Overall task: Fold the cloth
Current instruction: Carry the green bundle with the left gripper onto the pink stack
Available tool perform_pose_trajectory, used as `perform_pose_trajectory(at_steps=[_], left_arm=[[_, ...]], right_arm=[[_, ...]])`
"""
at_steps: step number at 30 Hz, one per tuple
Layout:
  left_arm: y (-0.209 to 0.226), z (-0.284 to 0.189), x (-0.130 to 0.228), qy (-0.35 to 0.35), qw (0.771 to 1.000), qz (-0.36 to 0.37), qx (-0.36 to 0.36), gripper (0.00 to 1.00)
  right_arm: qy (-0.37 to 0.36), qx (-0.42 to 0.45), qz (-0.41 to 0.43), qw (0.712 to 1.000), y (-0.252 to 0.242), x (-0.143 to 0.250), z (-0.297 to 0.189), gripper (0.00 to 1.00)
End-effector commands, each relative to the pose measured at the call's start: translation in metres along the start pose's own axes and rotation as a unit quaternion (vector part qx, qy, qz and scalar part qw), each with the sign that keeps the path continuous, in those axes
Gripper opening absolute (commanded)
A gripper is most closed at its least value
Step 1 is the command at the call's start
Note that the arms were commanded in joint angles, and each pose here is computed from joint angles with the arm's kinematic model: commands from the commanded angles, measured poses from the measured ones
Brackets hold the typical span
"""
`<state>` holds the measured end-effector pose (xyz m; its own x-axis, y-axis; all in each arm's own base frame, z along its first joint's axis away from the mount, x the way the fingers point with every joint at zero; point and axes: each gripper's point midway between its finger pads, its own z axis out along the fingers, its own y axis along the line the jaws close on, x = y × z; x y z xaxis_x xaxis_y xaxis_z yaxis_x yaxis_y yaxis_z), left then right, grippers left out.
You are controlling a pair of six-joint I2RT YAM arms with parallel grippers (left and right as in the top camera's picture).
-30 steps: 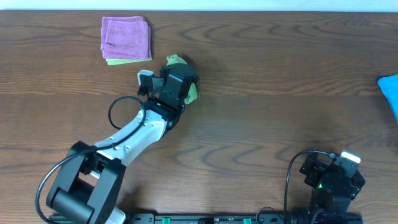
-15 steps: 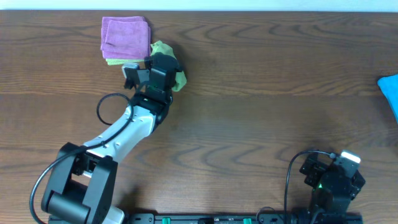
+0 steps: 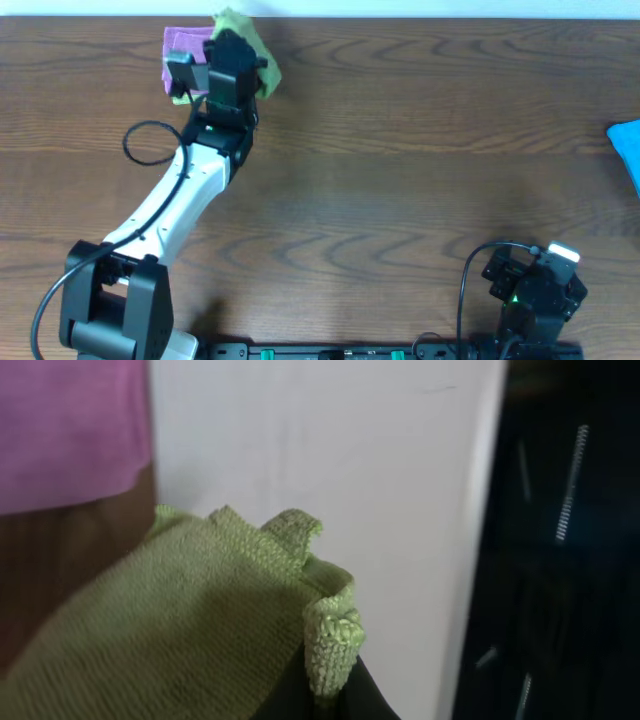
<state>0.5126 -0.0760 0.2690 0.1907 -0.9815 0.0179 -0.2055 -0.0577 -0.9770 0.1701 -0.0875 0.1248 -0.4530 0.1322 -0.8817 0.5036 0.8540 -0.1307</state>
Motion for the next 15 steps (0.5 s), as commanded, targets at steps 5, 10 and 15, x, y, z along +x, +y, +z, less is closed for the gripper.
perform_pose_trajectory(at_steps=[5,10,15], left_arm=[[-0.057,0.012,-0.055,-0.054,0.997,0.012,0.049,0.06],[-0.061,0.036,-0.074,-0.076,0.995,0.003,0.06,0.06],[-0.06,0.066,-0.071,-0.086,0.994,0.002,0.061,0.06]], right_arm=[[-0.002,0.007,-0.002,1.0,-0.003,0.0,0.0,0.99],[-0.002,0.007,-0.002,1.0,-0.003,0.0,0.0,0.99],[-0.002,0.007,-0.002,1.0,-0.003,0.0,0.0,0.99]])
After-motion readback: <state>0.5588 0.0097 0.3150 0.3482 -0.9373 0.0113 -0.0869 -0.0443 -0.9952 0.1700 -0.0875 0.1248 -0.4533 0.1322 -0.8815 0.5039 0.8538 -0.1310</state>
